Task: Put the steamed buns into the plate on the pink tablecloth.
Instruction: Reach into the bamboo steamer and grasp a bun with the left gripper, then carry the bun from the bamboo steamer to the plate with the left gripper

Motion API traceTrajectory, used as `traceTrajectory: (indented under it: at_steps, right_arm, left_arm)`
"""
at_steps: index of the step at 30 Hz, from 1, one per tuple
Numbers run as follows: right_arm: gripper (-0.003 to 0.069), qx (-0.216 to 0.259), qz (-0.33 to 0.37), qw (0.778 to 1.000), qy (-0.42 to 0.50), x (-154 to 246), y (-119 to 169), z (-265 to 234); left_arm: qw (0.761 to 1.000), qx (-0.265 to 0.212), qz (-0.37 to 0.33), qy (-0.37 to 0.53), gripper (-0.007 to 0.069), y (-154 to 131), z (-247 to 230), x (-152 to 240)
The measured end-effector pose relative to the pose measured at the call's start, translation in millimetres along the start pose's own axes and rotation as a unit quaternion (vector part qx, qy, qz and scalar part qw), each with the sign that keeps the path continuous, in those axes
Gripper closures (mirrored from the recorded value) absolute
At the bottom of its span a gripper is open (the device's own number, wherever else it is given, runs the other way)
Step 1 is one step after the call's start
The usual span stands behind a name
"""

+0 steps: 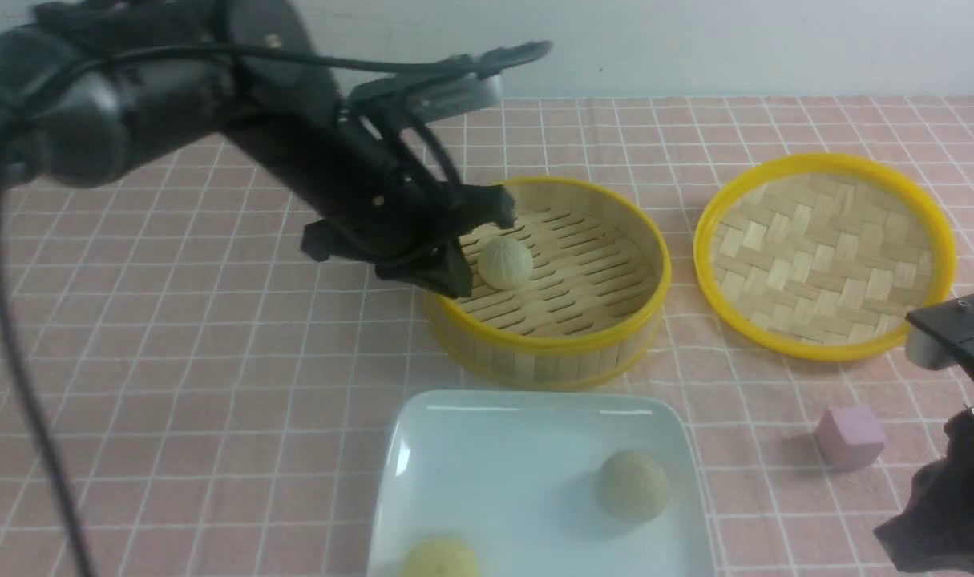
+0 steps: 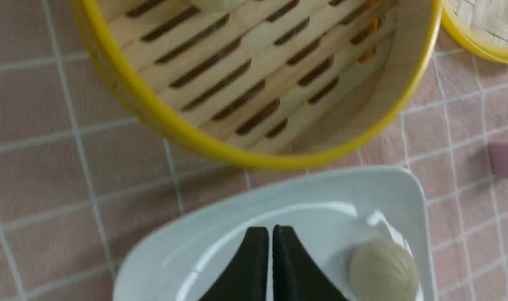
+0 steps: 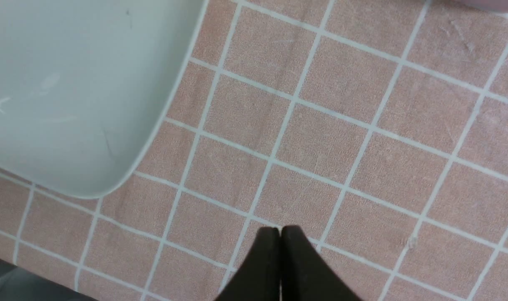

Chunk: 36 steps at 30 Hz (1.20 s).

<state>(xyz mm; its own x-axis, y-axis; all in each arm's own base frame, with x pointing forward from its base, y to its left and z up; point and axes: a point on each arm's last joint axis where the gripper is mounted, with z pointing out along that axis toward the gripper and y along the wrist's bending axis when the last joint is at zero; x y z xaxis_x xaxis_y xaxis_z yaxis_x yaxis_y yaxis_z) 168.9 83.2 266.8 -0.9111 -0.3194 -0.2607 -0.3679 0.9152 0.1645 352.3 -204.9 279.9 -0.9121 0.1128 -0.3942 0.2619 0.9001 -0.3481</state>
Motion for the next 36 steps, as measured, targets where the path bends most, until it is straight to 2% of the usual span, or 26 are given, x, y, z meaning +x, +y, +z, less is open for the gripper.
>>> traceTrajectory:
  at_steps: [3,6,8,11,14,18,20,24,25,27,28,31,34,36]
  right_arm:
    - [0.0668,0.004,-0.002,1.000,-0.009,0.2,-0.6,-1.0]
    - [0.0664,0.009,-0.005,1.000,-0.025,-2.6,-1.5,-1.0]
    - [0.0662,0.012,-0.007,0.999,-0.038,-4.9,-2.2,-1.1]
    - [0.0659,0.016,-0.010,0.998,-0.053,-7.8,-2.8,-1.4]
    - [0.0653,0.018,-0.011,0.998,-0.061,-9.0,-3.1,-1.4]
    - [0.0650,0.020,-0.011,0.998,-0.065,-9.8,-3.4,-1.3]
    - [0.0649,0.020,-0.011,0.998,-0.065,-9.8,-3.4,-1.3]
    - [0.0644,0.019,-0.011,0.998,-0.062,-9.2,-3.4,-1.2]
    - [0.0641,0.020,-0.012,0.998,-0.060,-8.7,-3.5,-1.2]
    - [0.0638,0.022,-0.013,0.998,-0.057,-8.1,-3.9,-1.0]
    - [0.0636,0.024,-0.014,0.998,-0.055,-7.7,-4.3,-0.8]
    - [0.0631,0.026,-0.016,0.998,-0.054,-7.5,-4.7,-0.8]
    - [0.0629,0.028,-0.017,0.998,-0.055,-7.8,-5.1,-0.9]
    - [0.0629,0.029,-0.017,0.998,-0.054,-7.7,-5.1,-0.9]
  left_arm:
    - [0.999,-0.042,0.023,-0.020,0.0450,-6.5,24.6,-27.9]
    - [0.997,-0.059,0.020,-0.036,0.0342,-7.8,47.3,-47.3]
    - [0.997,-0.063,0.021,-0.045,0.0297,-8.2,59.9,-57.0]
    - [0.997,-0.065,0.021,-0.047,0.0279,-6.2,81.3,-64.8]
    - [0.997,-0.070,0.019,-0.039,0.0335,-2.2,97.1,-64.7]
    - [0.997,-0.078,0.016,-0.014,0.0552,1.8,107.8,-60.3]
    - [0.997,-0.076,0.015,-0.011,0.0592,-1.1,99.5,-61.3]
    - [0.997,-0.070,0.019,0.000,0.0601,-11.5,67.1,-63.9]
    - [0.997,-0.072,0.038,-0.001,0.0601,-18.2,37.7,-64.9]
    - [0.996,-0.077,0.054,-0.006,0.0601,-23.0,10.8,-64.3]
    - [0.994,-0.083,0.066,-0.024,0.0601,-28.2,-24.8,-62.7]
    - [0.994,-0.078,0.071,-0.038,0.0601,-32.4,-68.6,-45.2]
    - [0.994,-0.076,0.074,0.024,0.0601,-31.9,-63.5,-8.0]
    - [0.990,-0.081,0.083,0.084,0.0601,-31.7,-38.7,25.9]
